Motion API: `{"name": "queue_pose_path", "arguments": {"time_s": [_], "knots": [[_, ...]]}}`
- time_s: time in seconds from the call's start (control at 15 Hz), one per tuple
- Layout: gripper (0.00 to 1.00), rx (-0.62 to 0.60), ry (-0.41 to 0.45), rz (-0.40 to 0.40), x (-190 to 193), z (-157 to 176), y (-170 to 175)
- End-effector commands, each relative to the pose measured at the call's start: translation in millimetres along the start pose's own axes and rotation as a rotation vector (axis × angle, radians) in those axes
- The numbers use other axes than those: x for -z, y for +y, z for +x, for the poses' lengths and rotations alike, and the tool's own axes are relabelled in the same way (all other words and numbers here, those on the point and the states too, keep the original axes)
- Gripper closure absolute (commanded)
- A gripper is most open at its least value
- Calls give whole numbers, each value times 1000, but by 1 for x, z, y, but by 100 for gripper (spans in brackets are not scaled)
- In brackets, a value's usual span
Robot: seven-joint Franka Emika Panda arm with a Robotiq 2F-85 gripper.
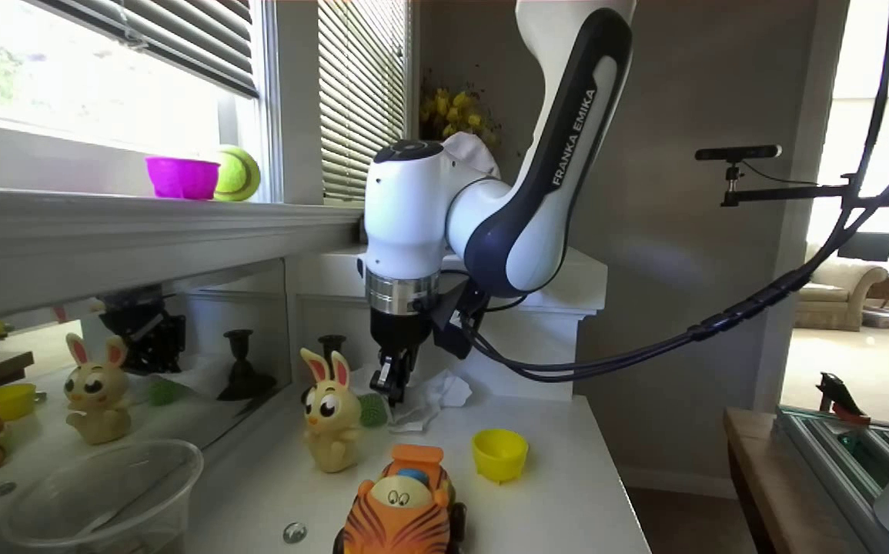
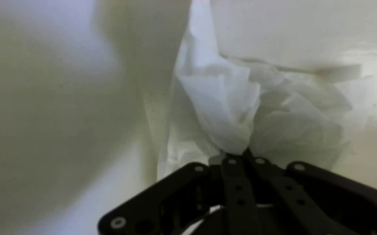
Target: Use the paper towel to clean the surface
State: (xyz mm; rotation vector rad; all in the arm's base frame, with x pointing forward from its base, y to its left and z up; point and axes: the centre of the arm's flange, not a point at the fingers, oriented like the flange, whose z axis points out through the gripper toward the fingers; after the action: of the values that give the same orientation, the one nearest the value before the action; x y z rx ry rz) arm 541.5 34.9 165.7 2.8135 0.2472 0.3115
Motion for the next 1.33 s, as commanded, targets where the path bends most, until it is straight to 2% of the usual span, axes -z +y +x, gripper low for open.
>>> {"name": "queue_pose_path", "arguments": {"time_s": [0.0,0.13,0.8,0.87,1.27], "knots": [[100,1,38,-19,-8,21,12],[100,0,60,-34,-9,25,12],[100,-31,18,-20,5,16,14],[99,-42,19,-18,-3,12,4],[100,-43,19,-17,-2,12,4]]}}
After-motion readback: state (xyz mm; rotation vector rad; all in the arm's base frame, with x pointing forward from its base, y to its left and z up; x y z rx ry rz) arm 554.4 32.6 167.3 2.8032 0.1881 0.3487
